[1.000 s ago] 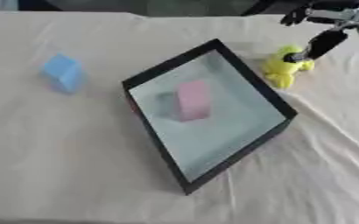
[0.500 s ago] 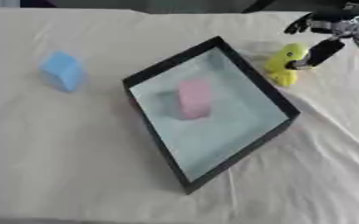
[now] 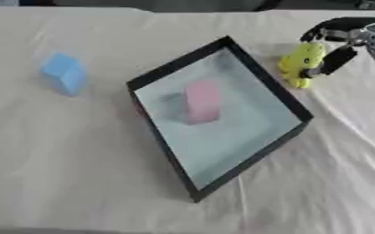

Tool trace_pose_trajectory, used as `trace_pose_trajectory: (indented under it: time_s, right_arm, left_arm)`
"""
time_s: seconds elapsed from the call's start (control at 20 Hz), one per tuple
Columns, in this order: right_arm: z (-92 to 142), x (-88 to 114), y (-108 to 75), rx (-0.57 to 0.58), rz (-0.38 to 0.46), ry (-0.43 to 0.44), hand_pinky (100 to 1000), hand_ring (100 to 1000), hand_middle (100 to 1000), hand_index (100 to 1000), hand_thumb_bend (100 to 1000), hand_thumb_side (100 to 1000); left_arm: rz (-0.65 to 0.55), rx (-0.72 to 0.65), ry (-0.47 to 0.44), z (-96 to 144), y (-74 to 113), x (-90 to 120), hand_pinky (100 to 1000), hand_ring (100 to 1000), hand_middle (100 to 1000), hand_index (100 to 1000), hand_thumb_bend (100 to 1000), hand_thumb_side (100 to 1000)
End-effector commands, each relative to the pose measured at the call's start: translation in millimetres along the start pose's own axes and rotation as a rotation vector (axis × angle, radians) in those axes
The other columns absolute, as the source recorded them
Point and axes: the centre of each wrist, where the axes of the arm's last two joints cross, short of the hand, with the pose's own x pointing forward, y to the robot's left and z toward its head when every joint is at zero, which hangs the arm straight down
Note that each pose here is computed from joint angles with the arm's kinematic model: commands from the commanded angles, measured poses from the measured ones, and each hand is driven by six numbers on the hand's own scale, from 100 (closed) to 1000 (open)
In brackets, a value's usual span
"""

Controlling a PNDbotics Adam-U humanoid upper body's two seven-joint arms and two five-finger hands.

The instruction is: Pick up objects on the table and place them in the box.

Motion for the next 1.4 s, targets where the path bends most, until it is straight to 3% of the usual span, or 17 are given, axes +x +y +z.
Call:
trace_pose_trajectory:
  time_s: [0.05,0.2,0.3,0.5,0.95,1.4]
  right_arm:
    - [0.0,-1.1,-9.3,-0.019,0.018,0.015,898,903,863,923,465,425]
    - [-4.9,2.2,-4.6,0.000,0.032,0.018,890,889,839,917,462,426]
    - [-5.9,2.6,-2.6,0.002,0.040,0.021,878,864,768,891,452,403]
    - [-0.8,-2.2,-3.5,-0.031,0.010,0.017,863,825,660,812,423,255]
    - [20.3,-7.1,-21.6,-0.086,-0.102,0.002,823,750,564,727,441,332]
    - [31.9,-7.8,-32.0,-0.061,-0.170,-0.068,799,690,492,663,423,241]
  left_arm:
    - [0.000,-0.007,-0.024,-3.5,0.4,5.5,837,747,774,776,100,804]
    - [0.002,-0.007,-0.023,-3.3,0.1,5.2,837,747,773,776,100,804]
    - [0.001,-0.008,-0.024,-3.4,0.3,5.3,837,748,774,776,100,803]
    - [0.000,-0.010,-0.023,-3.1,0.5,5.1,838,748,774,776,100,804]
    - [-0.004,-0.012,-0.023,-3.3,1.5,5.3,839,749,774,776,100,801]
    - [-0.007,-0.015,-0.022,-3.0,2.1,4.8,841,750,774,776,100,801]
